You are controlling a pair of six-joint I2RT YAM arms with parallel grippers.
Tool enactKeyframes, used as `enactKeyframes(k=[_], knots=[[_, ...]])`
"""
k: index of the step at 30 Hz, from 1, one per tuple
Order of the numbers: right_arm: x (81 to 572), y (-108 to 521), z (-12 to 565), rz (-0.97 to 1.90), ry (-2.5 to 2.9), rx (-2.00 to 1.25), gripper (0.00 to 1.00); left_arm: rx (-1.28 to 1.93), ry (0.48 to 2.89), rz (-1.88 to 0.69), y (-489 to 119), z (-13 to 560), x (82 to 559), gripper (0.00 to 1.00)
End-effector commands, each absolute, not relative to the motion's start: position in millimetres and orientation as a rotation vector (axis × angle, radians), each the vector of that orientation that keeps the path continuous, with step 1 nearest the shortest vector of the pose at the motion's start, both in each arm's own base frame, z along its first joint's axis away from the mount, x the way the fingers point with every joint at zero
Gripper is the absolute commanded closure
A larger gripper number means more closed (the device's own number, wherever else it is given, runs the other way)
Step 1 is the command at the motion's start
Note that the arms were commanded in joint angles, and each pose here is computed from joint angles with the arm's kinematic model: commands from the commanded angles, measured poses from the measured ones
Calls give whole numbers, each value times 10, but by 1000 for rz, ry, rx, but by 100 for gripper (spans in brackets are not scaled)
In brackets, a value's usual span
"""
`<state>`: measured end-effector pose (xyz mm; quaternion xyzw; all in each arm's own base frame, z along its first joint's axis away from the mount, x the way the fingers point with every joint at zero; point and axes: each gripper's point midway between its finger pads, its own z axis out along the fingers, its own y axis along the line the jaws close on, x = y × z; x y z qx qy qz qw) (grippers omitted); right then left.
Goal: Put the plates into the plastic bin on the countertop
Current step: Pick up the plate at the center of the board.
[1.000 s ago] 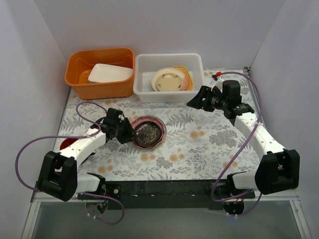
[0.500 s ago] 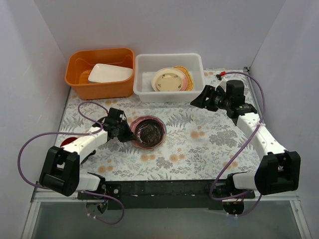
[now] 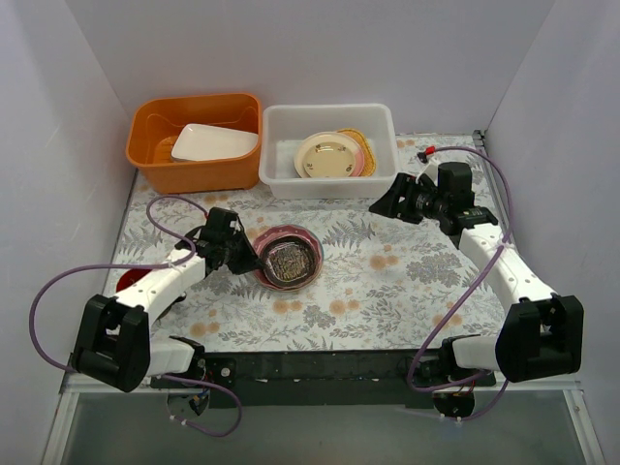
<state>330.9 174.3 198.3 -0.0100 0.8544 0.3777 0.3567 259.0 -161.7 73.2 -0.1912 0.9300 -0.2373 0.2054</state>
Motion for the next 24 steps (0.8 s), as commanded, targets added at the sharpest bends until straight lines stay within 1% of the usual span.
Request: enactKeyframes(k=[1, 14, 24], knots=[[3264, 1752, 2107, 995, 2157, -63, 30, -495, 2512, -694, -1650, 1033, 2691, 100], [3217, 1758, 2063, 1008, 2166, -60, 30, -497, 2492, -712, -1663, 1136, 2704, 100], [3140, 1772, 2015, 1035, 2183, -52, 31, -493, 2432, -743, -1674, 1368, 2746, 100]])
